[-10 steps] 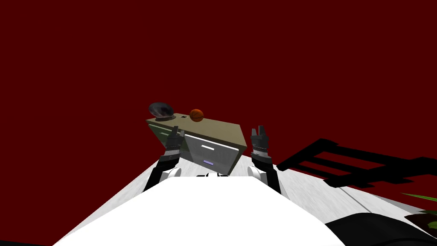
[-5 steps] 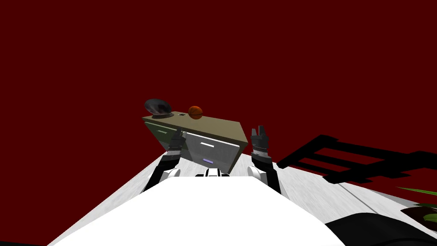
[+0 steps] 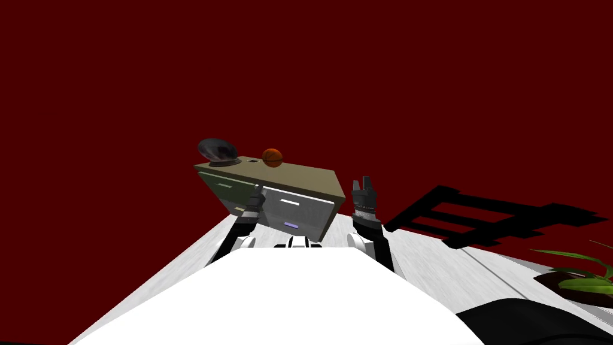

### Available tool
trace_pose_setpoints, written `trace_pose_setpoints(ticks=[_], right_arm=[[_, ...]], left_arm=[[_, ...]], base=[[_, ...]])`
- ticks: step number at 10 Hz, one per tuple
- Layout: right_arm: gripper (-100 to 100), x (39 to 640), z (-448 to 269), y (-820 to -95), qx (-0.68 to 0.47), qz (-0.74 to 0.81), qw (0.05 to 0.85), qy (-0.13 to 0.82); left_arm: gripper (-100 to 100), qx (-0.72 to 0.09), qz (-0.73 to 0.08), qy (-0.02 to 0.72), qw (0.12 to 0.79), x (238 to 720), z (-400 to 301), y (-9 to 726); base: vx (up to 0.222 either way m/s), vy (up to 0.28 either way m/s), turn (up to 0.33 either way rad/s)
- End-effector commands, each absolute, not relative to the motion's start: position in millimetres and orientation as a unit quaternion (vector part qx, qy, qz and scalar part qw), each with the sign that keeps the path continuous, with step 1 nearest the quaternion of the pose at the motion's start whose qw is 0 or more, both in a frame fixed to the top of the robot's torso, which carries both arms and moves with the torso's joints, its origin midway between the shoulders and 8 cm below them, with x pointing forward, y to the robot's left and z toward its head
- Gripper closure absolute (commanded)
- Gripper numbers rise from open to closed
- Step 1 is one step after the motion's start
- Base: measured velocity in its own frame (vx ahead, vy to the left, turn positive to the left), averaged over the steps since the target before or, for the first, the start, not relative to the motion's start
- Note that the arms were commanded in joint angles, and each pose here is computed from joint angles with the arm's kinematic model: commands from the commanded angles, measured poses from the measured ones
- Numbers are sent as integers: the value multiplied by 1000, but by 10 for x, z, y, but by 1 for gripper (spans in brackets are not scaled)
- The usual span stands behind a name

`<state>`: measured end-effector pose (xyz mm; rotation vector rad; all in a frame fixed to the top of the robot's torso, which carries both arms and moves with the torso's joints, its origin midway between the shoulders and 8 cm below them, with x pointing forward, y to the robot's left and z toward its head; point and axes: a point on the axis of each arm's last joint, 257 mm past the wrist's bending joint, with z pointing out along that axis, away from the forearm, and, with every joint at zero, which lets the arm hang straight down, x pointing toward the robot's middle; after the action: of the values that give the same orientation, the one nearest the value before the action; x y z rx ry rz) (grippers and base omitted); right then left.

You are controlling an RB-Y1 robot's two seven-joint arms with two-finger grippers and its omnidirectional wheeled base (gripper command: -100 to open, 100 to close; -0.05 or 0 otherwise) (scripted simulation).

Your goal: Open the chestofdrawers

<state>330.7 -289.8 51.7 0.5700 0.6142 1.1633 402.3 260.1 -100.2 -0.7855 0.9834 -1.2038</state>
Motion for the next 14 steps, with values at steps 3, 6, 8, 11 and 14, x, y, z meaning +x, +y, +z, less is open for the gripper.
trace_pose_setpoints(ticks=[3,6,8,11,14], right_arm=[[0,3307,517,-2898,261,533,754,281],[0,3307,517,-2898,261,533,754,281],[0,3307,517,-2898,261,533,754,281],[0,3307,517,-2898,261,533,754,281],[0,3307,517,-2898,261,533,754,281]], left_arm=[[-100,-371,-513,468,616,4196,-1468,2521],[-100,-384,-507,481,604,4255,-1660,2481],[-100,-396,-500,494,591,4309,-1860,2433],[-100,-414,-486,522,565,4389,-2247,2341],[-100,-423,-474,544,549,4423,-2505,2289]], base=[[-18,8,-52],[-11,3,-32],[-16,4,-55],[-19,6,-64],[-20,7,-45]])
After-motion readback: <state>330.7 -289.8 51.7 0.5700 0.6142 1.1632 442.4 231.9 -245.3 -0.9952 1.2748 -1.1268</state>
